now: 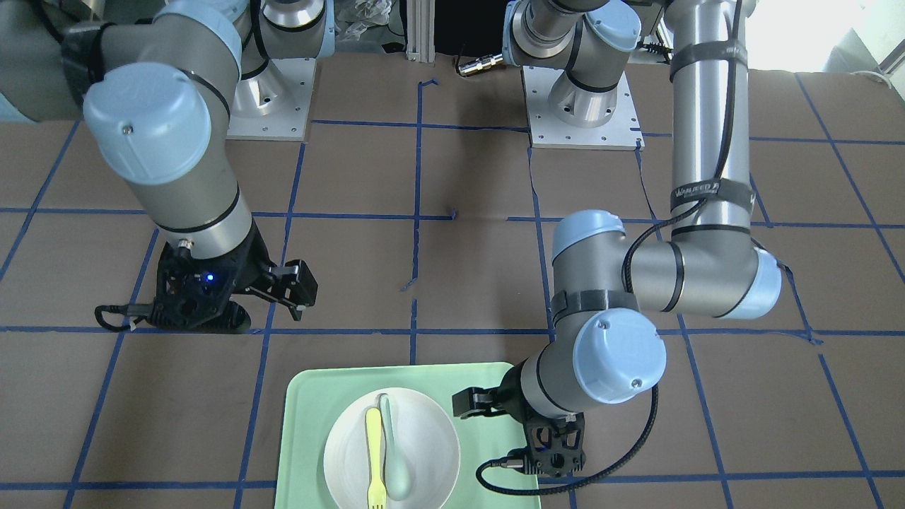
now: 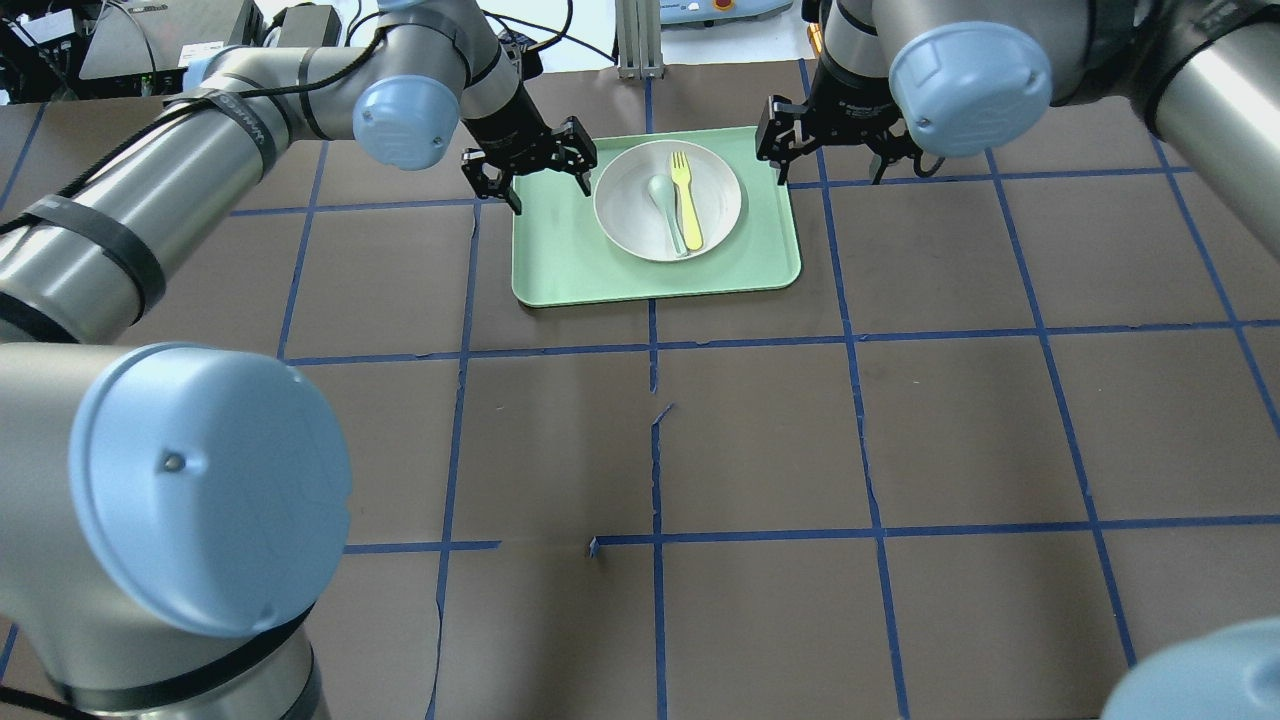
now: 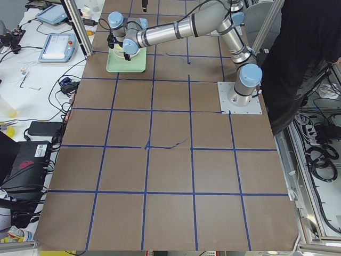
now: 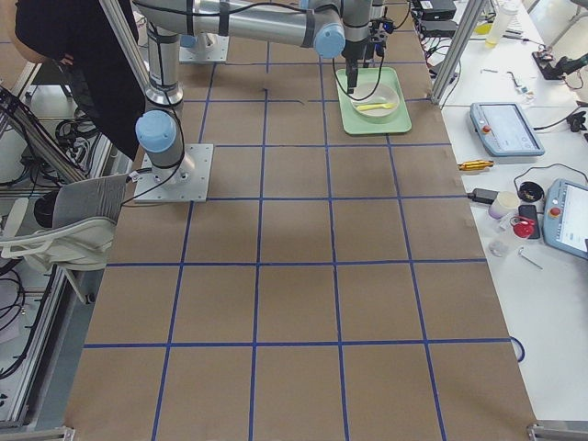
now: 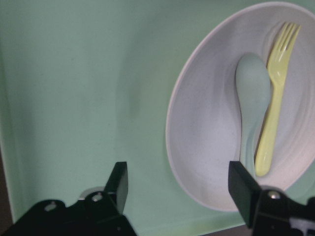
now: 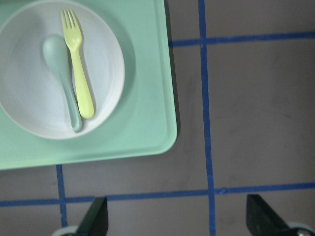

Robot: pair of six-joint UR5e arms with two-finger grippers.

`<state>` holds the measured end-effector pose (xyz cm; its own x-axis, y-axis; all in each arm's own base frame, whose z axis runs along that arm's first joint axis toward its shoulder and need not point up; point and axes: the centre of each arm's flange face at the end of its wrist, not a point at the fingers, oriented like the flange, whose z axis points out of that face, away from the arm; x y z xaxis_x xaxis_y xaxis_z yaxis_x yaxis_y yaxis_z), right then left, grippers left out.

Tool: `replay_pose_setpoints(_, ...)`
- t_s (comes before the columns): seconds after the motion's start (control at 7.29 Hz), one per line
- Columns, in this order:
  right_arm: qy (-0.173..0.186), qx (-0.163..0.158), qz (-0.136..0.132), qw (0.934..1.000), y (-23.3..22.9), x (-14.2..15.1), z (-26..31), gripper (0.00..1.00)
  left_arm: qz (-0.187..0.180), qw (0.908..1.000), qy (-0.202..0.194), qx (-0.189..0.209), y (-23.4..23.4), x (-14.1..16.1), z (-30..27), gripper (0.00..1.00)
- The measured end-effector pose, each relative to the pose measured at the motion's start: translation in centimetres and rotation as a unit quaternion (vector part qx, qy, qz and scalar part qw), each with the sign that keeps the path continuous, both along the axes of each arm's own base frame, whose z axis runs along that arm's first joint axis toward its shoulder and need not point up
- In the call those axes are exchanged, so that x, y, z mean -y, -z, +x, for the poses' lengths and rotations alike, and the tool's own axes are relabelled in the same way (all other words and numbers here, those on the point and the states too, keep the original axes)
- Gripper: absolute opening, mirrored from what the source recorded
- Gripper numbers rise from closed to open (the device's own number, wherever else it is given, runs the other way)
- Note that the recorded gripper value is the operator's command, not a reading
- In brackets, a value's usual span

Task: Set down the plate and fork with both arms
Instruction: 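Release the plate and lift the left gripper while the right reaches for the fork, then lower the right gripper and grasp the yellow fork on the plate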

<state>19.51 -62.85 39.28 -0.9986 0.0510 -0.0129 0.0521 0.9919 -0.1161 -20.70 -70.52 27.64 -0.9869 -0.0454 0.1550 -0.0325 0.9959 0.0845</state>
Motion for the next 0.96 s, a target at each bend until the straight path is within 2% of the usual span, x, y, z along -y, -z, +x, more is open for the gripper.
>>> replay_pose_setpoints(0.14, -0.003, 0.007, -0.014, 0.9999, 1.1, 3.0, 1.2, 0.50, 0.023, 0.9987, 0.020, 0.042, -3.4, -1.9, 2.3, 1.00)
replay_pose_setpoints(0.27, -0.011, 0.014, -0.023, 0.9996, 3.2, 5.7, 3.0, 0.56, 0.042, 0.9970, 0.021, 0.061, -7.3, -4.0, 4.6, 1.00)
replay_pose_setpoints(0.55, -0.027, 0.034, -0.027, 0.9987, 8.2, 8.6, 5.7, 0.55, 0.064, 0.9955, 0.012, 0.069, -12.5, -7.5, 7.1, 1.00)
replay_pose_setpoints(0.96, -0.048, 0.053, -0.025, 0.9971, 15.6, 10.1, 8.6, 0.55, 0.078, 0.9946, 0.009, 0.067, -13.0, -11.0, 7.6, 1.00)
